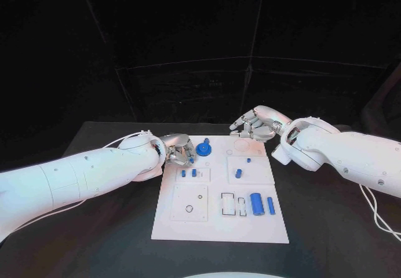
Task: Assemble the parts on the task board
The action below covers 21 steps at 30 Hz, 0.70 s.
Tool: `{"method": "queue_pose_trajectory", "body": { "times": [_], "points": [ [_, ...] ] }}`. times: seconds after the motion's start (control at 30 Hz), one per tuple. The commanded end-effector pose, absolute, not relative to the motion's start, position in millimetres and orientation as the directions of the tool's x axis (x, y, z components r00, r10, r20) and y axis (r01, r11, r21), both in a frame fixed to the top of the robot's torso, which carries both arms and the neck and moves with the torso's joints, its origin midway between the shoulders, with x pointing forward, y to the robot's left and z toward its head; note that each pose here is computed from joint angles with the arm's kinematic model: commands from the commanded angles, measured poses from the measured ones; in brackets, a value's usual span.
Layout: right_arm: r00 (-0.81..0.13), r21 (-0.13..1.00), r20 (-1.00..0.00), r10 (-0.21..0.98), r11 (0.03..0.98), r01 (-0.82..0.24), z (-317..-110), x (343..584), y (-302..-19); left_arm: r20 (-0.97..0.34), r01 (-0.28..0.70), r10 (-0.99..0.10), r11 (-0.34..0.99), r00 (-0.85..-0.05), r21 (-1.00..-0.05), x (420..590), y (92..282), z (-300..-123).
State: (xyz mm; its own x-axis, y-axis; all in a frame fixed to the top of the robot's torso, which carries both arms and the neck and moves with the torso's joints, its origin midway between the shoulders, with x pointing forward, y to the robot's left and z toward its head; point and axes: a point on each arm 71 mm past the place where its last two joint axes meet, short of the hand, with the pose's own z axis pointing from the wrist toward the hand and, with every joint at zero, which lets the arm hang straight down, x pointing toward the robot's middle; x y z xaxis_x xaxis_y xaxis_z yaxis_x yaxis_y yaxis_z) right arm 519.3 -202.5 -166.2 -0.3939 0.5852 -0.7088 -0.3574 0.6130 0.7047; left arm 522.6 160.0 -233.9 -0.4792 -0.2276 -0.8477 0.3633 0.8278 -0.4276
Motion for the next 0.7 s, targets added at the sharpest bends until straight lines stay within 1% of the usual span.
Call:
{"method": "queue_pose_trajectory", "body": {
  "times": [0.03,0.57,0.7],
  "points": [
    [-0.398,0.708,-0.706,0.585,0.605,-0.365,-164.9,519.2,-201.4,-0.846,0.357,-0.217,0.834,-0.488,-0.42,523.0,159.7,-234.4],
    [-0.397,0.707,-0.706,0.586,0.605,-0.365,-164.8,519.3,-202.1,-0.847,0.353,-0.219,0.837,-0.484,-0.418,523.5,160.7,-234.4],
    [-0.394,0.706,-0.707,0.587,0.609,-0.361,-165.1,520.0,-203.3,-0.845,0.347,-0.234,0.834,-0.481,-0.428,523.3,162.0,-233.8]
  ]
}}
